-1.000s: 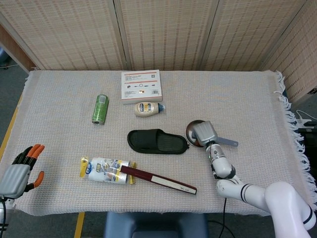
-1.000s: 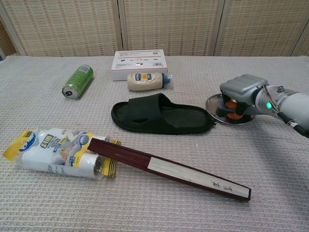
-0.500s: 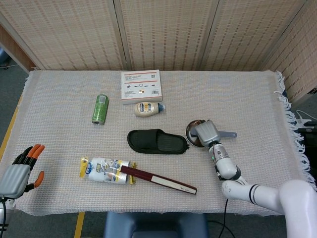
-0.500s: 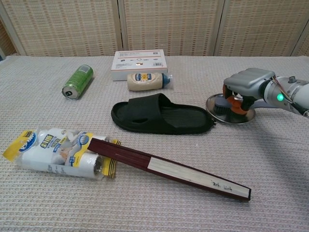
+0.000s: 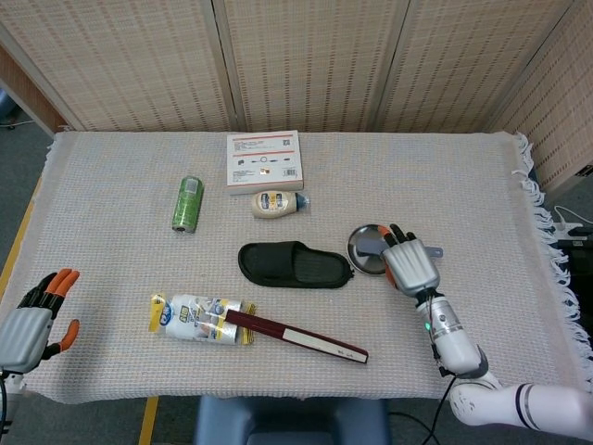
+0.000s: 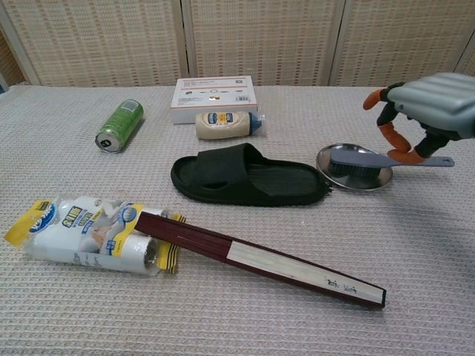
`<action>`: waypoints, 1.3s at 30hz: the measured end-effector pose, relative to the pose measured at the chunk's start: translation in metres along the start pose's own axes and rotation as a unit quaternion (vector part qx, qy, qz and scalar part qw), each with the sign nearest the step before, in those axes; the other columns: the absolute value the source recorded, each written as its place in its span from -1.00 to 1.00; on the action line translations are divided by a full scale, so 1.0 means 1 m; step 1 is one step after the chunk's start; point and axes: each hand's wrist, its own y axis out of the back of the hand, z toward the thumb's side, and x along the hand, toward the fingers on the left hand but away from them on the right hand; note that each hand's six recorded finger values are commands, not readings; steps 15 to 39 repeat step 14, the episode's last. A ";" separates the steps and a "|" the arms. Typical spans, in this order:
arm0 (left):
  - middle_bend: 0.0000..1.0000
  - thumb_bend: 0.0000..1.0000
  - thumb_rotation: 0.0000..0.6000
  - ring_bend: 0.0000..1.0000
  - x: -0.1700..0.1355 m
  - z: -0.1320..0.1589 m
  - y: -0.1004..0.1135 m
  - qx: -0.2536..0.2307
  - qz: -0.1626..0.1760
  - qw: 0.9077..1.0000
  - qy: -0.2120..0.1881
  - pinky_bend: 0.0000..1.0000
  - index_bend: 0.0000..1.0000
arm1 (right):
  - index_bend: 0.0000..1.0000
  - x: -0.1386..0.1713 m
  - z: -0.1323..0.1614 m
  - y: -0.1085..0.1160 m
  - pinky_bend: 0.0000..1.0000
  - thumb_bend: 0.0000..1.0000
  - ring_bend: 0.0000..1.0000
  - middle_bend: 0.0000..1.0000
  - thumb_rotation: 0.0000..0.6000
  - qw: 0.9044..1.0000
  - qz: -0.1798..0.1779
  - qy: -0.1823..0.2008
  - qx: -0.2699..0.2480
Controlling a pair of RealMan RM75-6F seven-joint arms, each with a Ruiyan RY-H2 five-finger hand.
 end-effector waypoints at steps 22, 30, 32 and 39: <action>-1.00 -0.03 1.00 -1.00 -0.001 0.006 0.001 0.012 0.026 1.000 -0.009 -0.68 -1.00 | -1.00 0.163 -0.083 -0.027 -1.00 -0.64 -1.00 -1.00 1.00 0.987 -0.087 -0.118 -0.066; -1.00 -0.03 1.00 -1.00 -0.001 0.006 0.001 0.012 0.026 1.000 -0.009 -0.68 -1.00 | -1.00 0.163 -0.083 -0.027 -1.00 -0.64 -1.00 -1.00 1.00 0.987 -0.087 -0.118 -0.066; -1.00 -0.03 1.00 -1.00 -0.001 0.006 0.001 0.012 0.026 1.000 -0.009 -0.68 -1.00 | -1.00 0.163 -0.083 -0.027 -1.00 -0.64 -1.00 -1.00 1.00 0.987 -0.087 -0.118 -0.066; -1.00 -0.03 1.00 -1.00 -0.001 0.006 0.001 0.012 0.026 1.000 -0.009 -0.68 -1.00 | -1.00 0.163 -0.083 -0.027 -1.00 -0.64 -1.00 -1.00 1.00 0.987 -0.087 -0.118 -0.066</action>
